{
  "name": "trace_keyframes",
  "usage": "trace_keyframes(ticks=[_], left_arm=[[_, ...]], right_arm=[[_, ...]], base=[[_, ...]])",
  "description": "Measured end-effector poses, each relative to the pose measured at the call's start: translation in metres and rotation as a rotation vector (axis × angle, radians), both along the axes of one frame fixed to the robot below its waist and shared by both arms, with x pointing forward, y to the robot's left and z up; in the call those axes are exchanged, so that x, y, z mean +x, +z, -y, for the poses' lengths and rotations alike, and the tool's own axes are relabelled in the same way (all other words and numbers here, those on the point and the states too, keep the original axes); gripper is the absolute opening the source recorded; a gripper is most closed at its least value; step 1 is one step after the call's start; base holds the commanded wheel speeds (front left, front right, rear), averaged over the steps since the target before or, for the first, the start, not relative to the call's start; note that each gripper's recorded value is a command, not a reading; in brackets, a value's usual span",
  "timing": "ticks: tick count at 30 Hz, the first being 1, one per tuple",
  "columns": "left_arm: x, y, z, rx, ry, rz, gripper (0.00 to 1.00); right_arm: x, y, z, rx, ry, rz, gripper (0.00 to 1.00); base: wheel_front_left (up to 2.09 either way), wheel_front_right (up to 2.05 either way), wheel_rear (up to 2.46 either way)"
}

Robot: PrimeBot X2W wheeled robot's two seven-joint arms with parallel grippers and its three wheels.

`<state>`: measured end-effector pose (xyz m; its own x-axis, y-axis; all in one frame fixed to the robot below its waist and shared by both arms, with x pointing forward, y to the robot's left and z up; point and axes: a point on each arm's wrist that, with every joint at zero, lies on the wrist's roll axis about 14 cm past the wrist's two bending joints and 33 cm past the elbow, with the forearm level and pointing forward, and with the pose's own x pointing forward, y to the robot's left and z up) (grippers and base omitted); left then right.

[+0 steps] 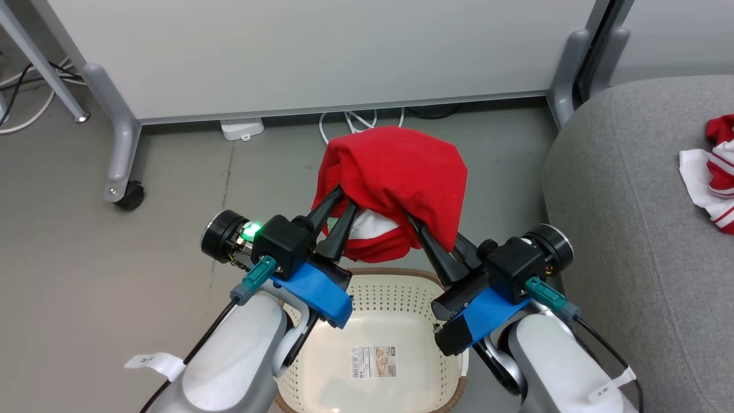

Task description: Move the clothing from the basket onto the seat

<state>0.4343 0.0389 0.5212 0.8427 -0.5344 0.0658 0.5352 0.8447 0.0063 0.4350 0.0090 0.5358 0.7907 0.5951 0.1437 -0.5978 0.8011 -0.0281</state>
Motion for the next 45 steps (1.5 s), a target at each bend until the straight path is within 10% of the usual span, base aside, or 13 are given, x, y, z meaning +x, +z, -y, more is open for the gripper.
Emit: trace_keyframes(ticks=[22,23,24,25,45], left_arm=[[-0.002,0.008,0.002,0.001,-0.005,0.023,0.00],[-0.002,0.009,0.002,-0.001,-0.003,0.025,0.21],[-0.002,0.009,0.001,-0.002,-0.002,0.025,0.81],[-0.001,0.010,0.001,-0.004,0.000,0.026,1.00],[0.005,0.007,0.005,-0.010,-0.005,0.027,1.00]], right_arm=[[-0.004,0.008,-0.002,0.019,0.008,0.011,0.00],[-0.004,0.009,-0.003,0.019,0.009,0.012,0.00],[-0.004,0.009,-0.003,0.020,0.009,0.013,0.00],[-0.004,0.010,-0.003,0.022,0.009,0.013,0.00],[0.004,0.012,0.017,0.038,-0.052,0.020,0.00]], base=[[0.00,0.00,0.00],[0.00,0.00,0.00],[0.00,0.00,0.00],[0.00,0.00,0.00],[0.00,0.00,0.00]])
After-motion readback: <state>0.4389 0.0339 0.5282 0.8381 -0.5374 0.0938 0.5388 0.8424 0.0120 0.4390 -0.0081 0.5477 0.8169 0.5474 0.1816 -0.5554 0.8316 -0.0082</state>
